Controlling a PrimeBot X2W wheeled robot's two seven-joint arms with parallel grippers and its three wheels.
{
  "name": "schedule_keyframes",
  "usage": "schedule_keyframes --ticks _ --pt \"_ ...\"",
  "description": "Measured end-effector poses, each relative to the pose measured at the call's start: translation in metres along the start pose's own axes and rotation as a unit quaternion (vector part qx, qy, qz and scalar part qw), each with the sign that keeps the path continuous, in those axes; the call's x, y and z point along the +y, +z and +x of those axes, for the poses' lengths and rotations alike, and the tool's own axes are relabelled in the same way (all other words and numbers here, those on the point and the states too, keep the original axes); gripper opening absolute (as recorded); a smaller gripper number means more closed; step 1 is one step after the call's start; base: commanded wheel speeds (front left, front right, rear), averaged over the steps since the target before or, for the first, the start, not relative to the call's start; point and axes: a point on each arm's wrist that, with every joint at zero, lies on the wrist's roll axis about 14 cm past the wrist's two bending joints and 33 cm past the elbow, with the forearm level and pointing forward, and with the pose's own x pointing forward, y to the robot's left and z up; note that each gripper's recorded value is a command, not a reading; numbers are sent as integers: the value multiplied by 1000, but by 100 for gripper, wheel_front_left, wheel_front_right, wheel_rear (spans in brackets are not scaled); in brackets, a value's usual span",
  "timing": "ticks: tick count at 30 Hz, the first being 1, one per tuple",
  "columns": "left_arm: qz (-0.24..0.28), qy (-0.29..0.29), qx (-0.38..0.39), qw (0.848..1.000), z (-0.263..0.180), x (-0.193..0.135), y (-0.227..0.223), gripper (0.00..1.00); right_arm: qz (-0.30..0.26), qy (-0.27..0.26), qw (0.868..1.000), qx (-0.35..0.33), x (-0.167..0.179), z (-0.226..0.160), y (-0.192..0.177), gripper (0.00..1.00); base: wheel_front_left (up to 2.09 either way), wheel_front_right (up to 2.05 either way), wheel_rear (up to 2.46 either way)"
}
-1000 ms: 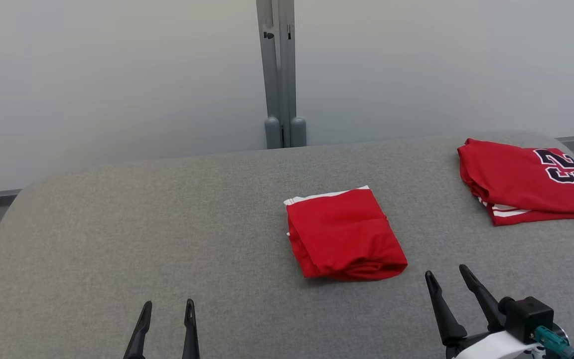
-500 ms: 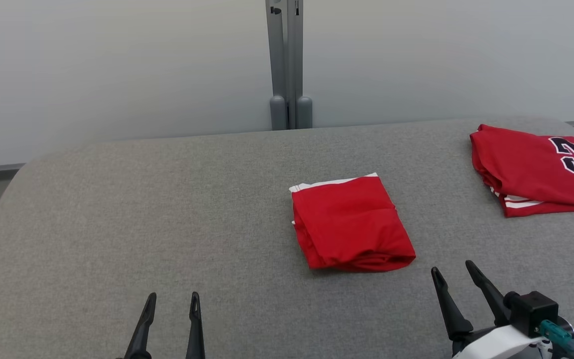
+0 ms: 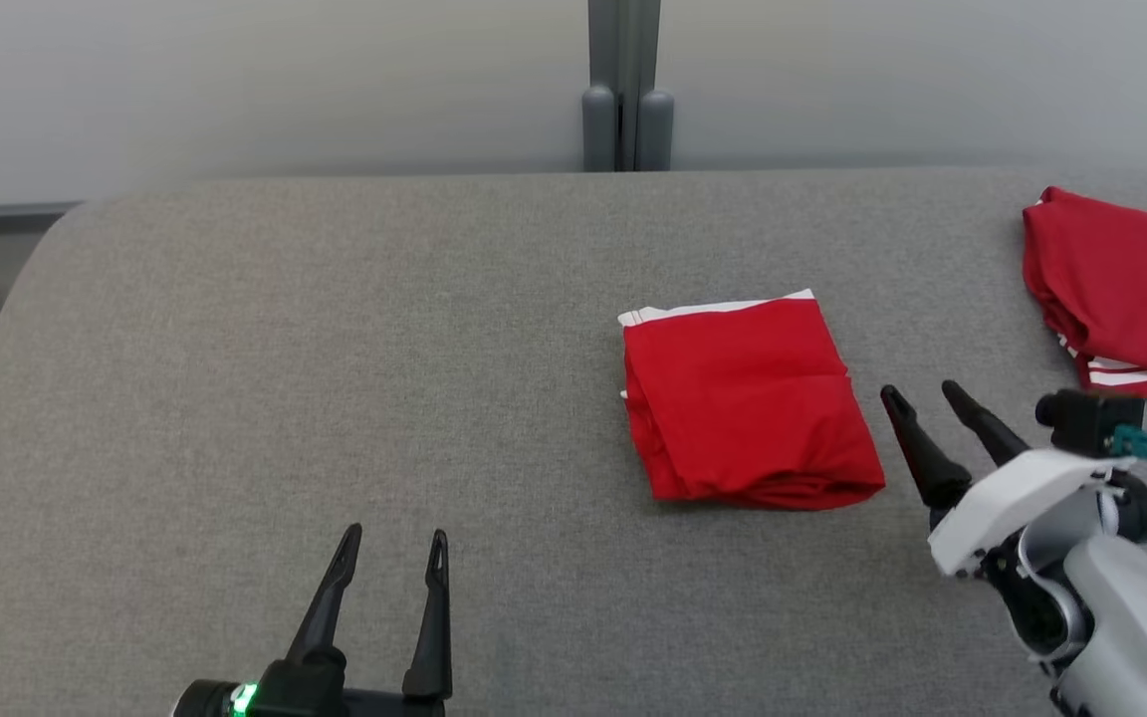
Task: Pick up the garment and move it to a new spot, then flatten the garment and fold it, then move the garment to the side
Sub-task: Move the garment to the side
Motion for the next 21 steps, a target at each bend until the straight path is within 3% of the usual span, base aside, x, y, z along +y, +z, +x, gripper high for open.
schedule_keyframes --ticks 8,16,17,18,21 --pt "-9 -9 11 1000 27 -2 -9 100 47 5 990 132 -19 47 -22 100 0 0 0" --pt "-14 -8 33 999 44 1 -25 100 103 -1 964 244 -26 64 -78 100 0 0 0" --pt "-14 -7 36 999 45 1 -27 100 105 3 963 248 -24 67 -81 79 0 0 0" --pt "-13 -6 37 999 46 2 -28 100 106 6 962 250 -23 69 -83 3 0 0 0" --pt "-13 -4 43 999 49 4 -33 100 98 17 964 246 -19 75 -84 0 0 0 0"
